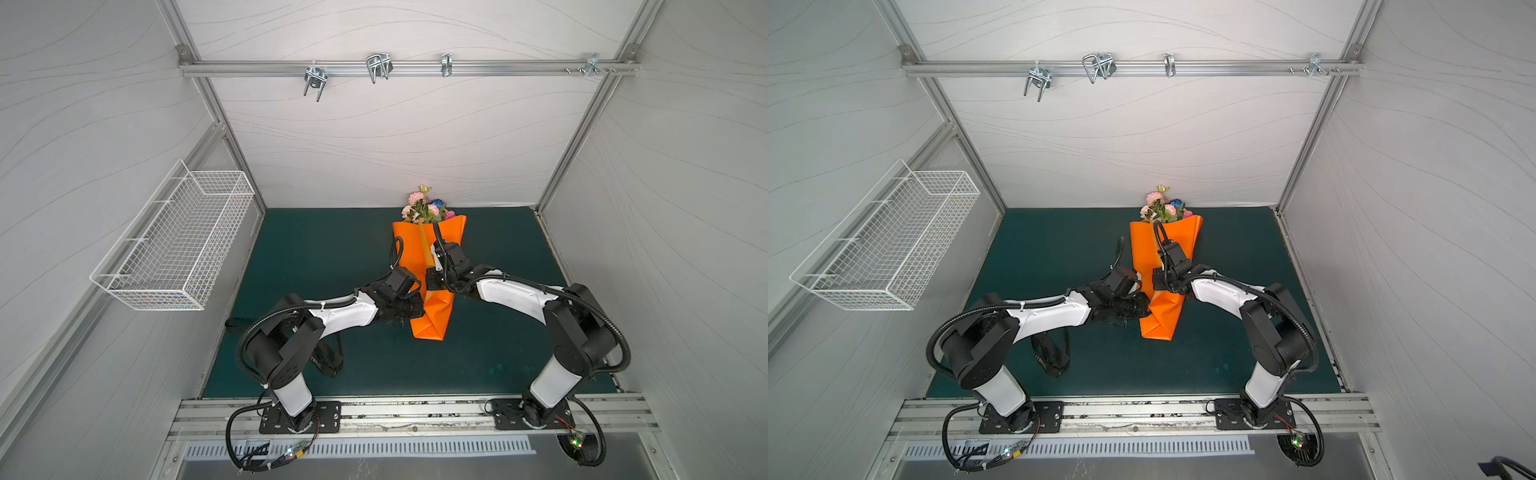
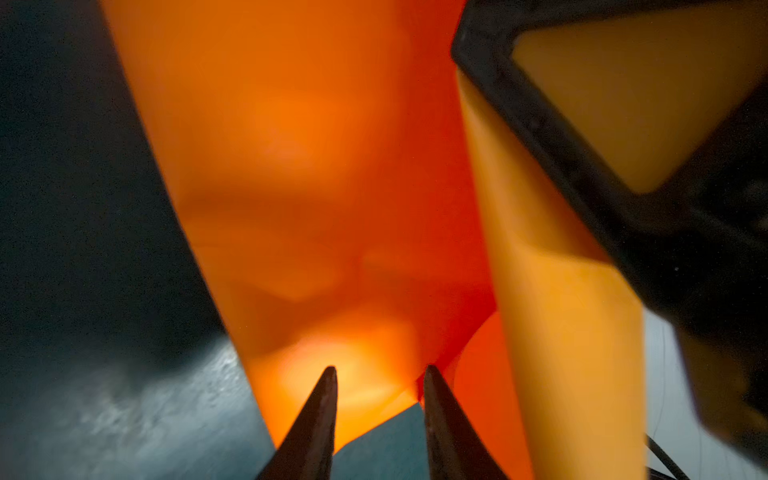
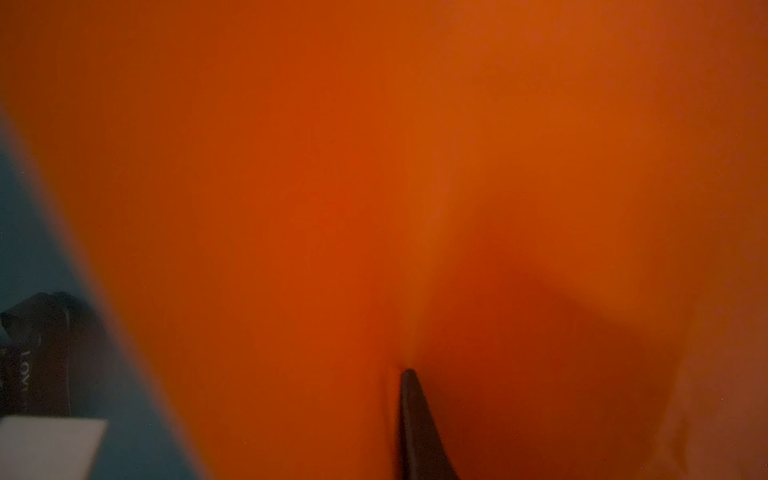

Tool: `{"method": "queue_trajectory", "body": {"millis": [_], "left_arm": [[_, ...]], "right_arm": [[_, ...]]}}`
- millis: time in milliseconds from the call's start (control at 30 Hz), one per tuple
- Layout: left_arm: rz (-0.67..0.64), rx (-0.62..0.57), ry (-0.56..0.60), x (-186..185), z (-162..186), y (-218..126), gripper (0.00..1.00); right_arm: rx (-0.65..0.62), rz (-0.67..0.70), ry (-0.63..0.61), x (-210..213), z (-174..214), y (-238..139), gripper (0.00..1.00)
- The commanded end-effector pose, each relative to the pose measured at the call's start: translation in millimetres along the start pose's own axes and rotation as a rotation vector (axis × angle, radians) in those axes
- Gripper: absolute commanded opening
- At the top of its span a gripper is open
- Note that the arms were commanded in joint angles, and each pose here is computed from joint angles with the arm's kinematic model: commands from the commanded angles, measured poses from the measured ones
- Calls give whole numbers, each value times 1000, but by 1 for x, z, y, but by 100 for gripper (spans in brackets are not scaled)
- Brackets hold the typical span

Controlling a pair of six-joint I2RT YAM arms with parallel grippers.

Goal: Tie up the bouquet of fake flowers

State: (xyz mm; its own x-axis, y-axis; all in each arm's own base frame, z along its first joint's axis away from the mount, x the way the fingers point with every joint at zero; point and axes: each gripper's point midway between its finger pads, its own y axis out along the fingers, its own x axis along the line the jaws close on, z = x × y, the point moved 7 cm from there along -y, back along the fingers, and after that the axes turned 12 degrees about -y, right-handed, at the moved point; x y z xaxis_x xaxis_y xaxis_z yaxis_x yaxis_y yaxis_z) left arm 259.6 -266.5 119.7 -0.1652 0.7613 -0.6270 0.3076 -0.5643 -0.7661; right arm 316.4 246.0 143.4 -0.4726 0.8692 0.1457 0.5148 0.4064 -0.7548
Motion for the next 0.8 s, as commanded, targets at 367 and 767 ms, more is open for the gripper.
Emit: {"method": "queue_trajectory", "body": {"millis": [367, 767], "left_arm": [[-45, -190, -154, 31, -69, -36, 37], [45, -310, -198, 18, -157, -53, 65]], "right_arm": [[9, -22, -63, 15, -13, 33, 21], [14, -85, -104, 24, -11, 47, 59]]}}
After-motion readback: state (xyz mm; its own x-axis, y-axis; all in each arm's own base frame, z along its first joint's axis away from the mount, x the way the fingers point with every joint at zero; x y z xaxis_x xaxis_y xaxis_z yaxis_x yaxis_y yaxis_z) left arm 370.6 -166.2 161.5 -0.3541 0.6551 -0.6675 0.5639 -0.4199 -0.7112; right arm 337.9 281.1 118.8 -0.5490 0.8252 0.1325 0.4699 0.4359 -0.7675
